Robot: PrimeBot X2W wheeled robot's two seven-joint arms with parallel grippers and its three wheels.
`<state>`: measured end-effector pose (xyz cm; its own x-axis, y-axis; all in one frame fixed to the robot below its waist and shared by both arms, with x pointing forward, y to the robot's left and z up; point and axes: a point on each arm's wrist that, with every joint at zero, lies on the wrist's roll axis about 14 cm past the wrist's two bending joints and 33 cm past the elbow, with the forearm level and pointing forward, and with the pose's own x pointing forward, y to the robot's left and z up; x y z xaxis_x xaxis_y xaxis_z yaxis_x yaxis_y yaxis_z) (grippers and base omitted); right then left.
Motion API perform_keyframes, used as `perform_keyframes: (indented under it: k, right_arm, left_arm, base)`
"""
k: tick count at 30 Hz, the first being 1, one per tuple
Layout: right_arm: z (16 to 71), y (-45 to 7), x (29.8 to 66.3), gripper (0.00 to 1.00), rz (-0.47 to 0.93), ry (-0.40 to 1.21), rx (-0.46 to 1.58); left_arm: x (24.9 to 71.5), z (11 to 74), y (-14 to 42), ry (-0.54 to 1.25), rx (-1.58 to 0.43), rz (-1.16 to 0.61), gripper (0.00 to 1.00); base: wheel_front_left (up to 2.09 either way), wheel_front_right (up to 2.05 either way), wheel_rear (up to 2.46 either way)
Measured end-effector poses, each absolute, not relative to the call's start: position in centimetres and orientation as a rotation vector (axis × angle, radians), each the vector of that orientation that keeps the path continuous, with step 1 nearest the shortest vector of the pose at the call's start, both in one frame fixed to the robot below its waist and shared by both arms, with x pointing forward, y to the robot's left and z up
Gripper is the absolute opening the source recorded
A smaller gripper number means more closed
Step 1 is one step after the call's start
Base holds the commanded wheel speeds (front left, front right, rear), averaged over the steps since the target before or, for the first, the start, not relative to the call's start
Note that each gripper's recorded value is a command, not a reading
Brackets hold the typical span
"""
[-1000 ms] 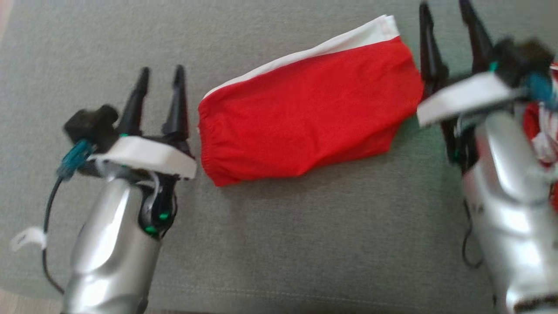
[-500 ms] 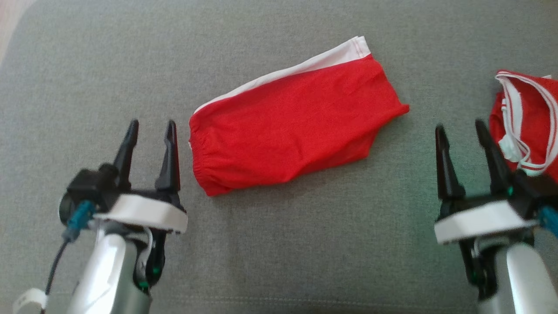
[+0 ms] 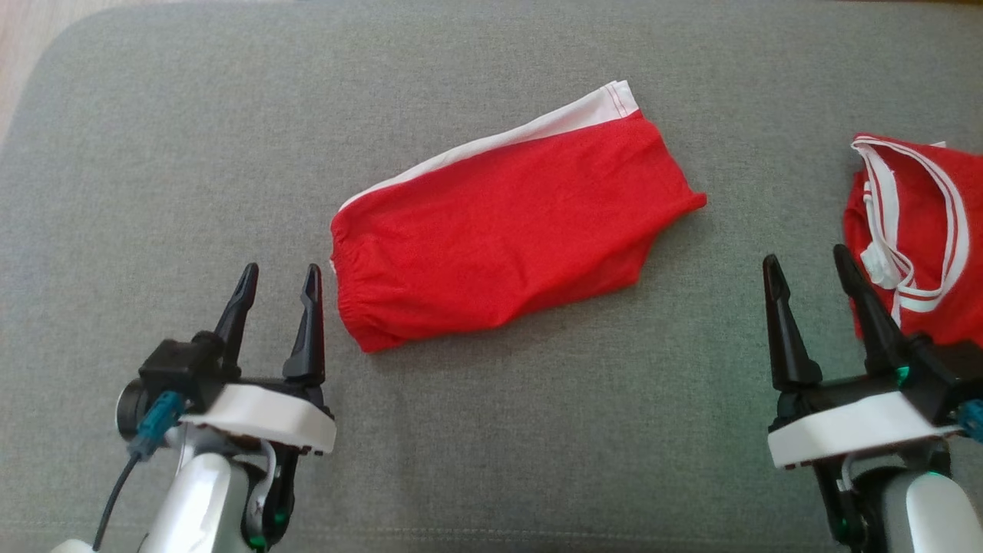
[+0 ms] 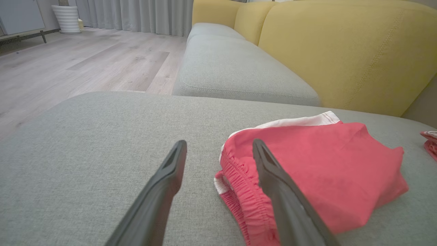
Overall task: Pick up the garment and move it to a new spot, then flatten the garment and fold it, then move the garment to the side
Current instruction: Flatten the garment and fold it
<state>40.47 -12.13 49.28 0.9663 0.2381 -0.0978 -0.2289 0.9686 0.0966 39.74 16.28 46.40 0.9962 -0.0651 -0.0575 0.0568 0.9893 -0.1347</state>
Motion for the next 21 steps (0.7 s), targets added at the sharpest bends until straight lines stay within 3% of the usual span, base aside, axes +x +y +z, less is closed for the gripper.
perform_keyframes:
  k: [11, 16, 19, 21]
  right_arm:
    - [48.9, -12.1, 40.7, 1.0, 0.236, 0.122, 0.078]
    - [46.1, -12.5, 41.2, 1.0, 0.224, 0.209, 0.07]
    - [44.5, -11.9, 43.2, 1.0, 0.232, 0.245, 0.06]
    - [43.5, -10.7, 46.5, 1.0, 0.257, 0.265, 0.035]
  left_arm:
    - [39.8, 45.8, 16.0, 0.08, -0.132, -0.069, 1.0]
    - [40.3, 45.6, 16.2, 0.084, -0.14, -0.061, 1.0]
    - [41.1, 45.5, 16.4, 0.083, -0.141, -0.057, 1.0]
    - [42.0, 45.6, 16.5, 0.076, -0.152, -0.055, 1.0]
  base:
    - [0.0, 0.0, 0.0]
    - [0.0, 0.0, 0.0]
    - [0.0, 0.0, 0.0]
    - [0.0, 0.0, 0.0]
